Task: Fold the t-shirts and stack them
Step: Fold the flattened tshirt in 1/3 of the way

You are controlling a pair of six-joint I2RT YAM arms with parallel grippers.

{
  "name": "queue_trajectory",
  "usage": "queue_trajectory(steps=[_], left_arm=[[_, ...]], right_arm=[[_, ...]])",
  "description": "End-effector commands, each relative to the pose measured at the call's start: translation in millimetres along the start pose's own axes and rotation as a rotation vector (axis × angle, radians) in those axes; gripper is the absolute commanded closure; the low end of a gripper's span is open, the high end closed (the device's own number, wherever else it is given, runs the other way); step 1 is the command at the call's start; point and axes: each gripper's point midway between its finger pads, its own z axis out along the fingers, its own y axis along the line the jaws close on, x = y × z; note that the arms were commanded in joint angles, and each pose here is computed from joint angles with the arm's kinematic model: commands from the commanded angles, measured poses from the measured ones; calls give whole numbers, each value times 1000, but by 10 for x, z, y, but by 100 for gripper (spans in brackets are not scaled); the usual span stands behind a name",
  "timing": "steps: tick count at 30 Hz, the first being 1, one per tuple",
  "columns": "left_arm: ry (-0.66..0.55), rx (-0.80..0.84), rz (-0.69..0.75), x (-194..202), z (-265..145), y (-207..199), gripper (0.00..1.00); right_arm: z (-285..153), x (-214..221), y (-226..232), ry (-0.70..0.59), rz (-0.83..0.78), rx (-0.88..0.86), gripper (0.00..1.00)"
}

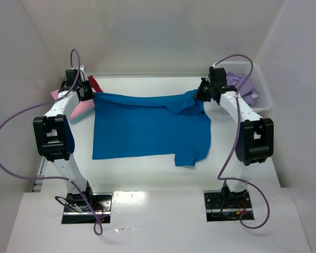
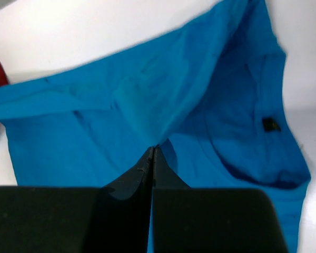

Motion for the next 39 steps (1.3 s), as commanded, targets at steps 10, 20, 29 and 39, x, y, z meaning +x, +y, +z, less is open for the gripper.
queue_trajectory(steps=[10,20,29,39], left_arm=[[86,-30,-30,491,-252,108,100],[113,-36,-44,630,-259,128,100],[113,-36,-44,606,-217,129,100],[122,-37,-45,628,-223,132,100]], right_arm=[[-269,265,-143,17,16,37,100],[-389,223,-281,31,29,58,100],[-452,553,-220,133,65,-10,100],[-252,1060,-542,223,62,88,100]])
